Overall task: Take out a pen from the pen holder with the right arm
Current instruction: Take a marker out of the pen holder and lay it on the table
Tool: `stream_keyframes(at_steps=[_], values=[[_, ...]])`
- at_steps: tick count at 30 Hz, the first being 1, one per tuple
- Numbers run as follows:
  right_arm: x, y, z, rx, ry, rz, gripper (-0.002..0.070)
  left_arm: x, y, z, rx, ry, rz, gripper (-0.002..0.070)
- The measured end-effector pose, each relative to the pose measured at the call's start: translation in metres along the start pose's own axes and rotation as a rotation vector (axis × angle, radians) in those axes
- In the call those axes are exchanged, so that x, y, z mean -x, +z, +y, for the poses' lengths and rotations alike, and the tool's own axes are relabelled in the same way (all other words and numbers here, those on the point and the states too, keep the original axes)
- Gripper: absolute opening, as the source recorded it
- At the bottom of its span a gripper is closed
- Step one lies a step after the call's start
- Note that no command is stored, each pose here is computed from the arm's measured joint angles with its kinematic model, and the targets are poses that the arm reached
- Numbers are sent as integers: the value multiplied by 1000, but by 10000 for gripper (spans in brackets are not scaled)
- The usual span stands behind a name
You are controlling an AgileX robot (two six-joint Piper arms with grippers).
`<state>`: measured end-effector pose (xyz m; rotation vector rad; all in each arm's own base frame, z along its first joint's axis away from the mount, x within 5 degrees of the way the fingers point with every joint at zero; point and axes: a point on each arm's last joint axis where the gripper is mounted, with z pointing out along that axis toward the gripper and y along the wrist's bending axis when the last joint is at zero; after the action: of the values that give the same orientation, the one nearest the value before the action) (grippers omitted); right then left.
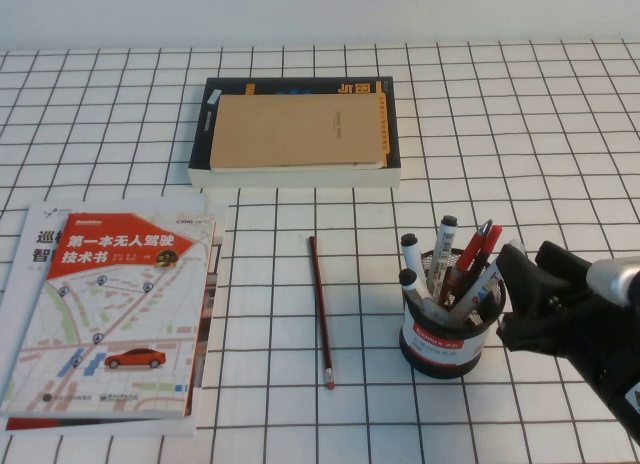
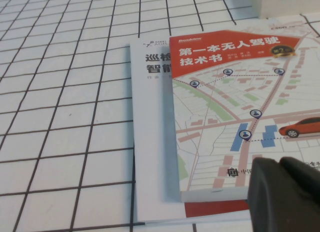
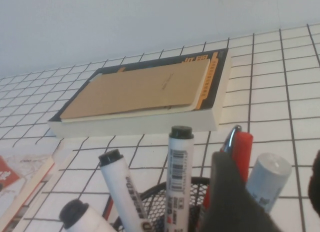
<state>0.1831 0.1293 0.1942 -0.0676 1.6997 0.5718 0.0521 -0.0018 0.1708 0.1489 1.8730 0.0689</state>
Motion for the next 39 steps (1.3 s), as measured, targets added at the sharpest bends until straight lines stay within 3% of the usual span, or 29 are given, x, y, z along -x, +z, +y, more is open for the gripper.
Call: stream_keyframes(at_steps=[18, 39], values=[[-27, 14, -8, -36, 32, 30, 318, 0, 0, 0, 0, 0, 0, -4], [-28, 28, -7, -69, 90, 3, 318, 0, 0, 0, 0, 0, 0, -4]])
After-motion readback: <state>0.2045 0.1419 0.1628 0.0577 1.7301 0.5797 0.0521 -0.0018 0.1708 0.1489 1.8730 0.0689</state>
